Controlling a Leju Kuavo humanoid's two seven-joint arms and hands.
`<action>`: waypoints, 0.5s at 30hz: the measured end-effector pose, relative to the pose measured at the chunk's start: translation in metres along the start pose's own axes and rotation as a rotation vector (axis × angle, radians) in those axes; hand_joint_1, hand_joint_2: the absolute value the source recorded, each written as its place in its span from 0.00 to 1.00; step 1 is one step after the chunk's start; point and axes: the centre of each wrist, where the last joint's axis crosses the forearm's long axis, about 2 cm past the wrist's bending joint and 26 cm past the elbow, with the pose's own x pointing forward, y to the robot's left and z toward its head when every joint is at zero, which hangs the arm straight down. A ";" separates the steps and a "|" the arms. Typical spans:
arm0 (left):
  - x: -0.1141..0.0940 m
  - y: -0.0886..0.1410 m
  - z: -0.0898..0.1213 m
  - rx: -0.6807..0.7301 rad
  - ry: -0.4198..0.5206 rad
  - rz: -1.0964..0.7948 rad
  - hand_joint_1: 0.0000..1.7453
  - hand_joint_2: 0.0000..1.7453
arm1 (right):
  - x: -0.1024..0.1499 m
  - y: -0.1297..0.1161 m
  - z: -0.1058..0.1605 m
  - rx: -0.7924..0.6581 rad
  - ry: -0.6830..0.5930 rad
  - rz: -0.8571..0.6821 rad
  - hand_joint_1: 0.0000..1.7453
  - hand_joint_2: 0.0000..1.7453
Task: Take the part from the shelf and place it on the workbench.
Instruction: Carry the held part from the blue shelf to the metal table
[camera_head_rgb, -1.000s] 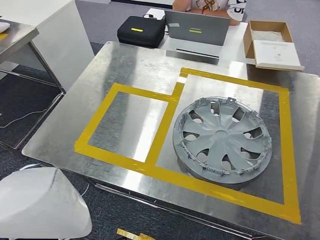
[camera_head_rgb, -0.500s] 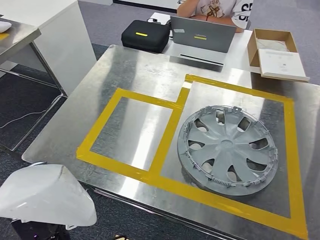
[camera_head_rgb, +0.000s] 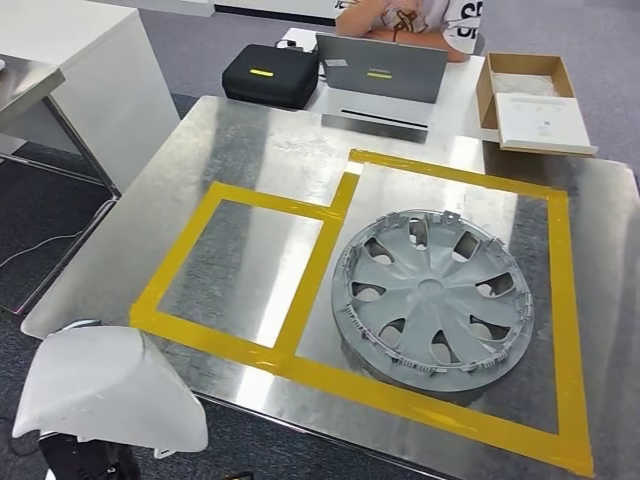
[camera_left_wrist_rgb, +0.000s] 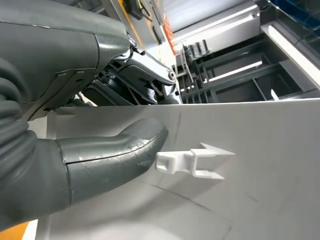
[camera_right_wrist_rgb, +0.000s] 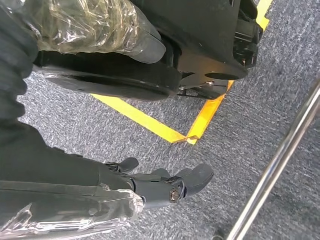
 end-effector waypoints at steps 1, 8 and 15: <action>0.000 0.000 -0.001 -0.004 0.002 0.000 1.00 1.00 | 0.000 0.000 0.000 0.001 0.000 0.000 0.00 1.00; -0.010 0.007 -0.011 -0.068 0.026 0.008 1.00 1.00 | 0.000 -0.001 -0.001 0.021 0.006 0.013 0.00 1.00; -0.031 0.020 -0.046 -0.122 -0.010 0.001 1.00 1.00 | 0.004 -0.006 -0.005 0.093 0.002 0.048 0.00 1.00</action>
